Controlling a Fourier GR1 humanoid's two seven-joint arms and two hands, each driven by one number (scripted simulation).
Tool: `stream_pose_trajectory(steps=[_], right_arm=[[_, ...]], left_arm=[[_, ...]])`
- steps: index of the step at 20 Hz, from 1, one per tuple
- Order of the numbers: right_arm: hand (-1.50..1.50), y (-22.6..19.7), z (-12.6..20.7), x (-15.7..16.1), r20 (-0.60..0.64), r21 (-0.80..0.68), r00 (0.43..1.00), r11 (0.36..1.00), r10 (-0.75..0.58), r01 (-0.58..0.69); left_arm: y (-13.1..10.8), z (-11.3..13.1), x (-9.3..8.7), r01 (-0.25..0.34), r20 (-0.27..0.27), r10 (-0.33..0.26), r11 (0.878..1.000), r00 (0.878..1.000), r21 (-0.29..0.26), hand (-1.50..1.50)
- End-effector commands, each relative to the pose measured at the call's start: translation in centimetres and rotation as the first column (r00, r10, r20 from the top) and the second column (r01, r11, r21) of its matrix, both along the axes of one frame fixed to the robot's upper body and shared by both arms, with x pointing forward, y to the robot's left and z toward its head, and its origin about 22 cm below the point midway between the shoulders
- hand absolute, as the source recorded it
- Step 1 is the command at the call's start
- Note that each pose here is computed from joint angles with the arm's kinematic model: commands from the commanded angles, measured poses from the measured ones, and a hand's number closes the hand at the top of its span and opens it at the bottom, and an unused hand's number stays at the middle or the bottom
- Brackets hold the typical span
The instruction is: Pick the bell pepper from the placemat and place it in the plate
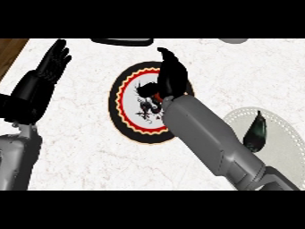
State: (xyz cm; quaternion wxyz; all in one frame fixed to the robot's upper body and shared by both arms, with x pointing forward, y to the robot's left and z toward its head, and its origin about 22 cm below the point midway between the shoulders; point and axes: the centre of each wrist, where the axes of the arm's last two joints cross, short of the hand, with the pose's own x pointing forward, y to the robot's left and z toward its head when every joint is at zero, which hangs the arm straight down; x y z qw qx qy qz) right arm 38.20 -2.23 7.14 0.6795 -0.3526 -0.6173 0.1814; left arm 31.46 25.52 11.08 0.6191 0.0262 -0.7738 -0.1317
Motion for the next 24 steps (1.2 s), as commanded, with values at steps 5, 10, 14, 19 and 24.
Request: stream_pose_trajectory(steps=[5, 10, 14, 19, 24], right_arm=[[-1.5, 0.2, 0.8, 0.0, 0.222, 0.246, 0.968, 0.967, -0.118, 0.061], [-1.5, -0.2, 1.4, 0.2, 0.241, 0.364, 0.954, 0.928, -0.176, 0.079], [-1.5, -1.8, 0.4, -0.4, 0.236, 0.437, 0.95, 0.895, -0.203, 0.083], [-1.5, -6.6, -1.6, -3.7, 0.258, 0.471, 0.948, 0.881, -0.187, 0.046], [-1.5, -9.9, -2.7, -6.5, 0.291, 0.442, 0.945, 0.897, -0.151, 0.007]], left_arm=[[1.1, -0.7, 0.2, 0.003, -0.018, -0.003, 1.0, 1.0, 0.0, 0.0], [0.6, -0.6, 0.1, -0.04, -0.01, 0.04, 0.999, 0.999, -0.008, 0.0], [1.5, -0.6, -0.7, -0.071, -0.007, 0.071, 0.997, 0.997, 0.005, 0.0], [4.7, -0.6, -2.2, -0.102, -0.019, 0.102, 0.995, 0.995, -0.001, 0.0], [1.7, -0.8, -1.2, -0.109, -0.029, 0.109, 0.994, 0.994, 0.004, 0.0]])
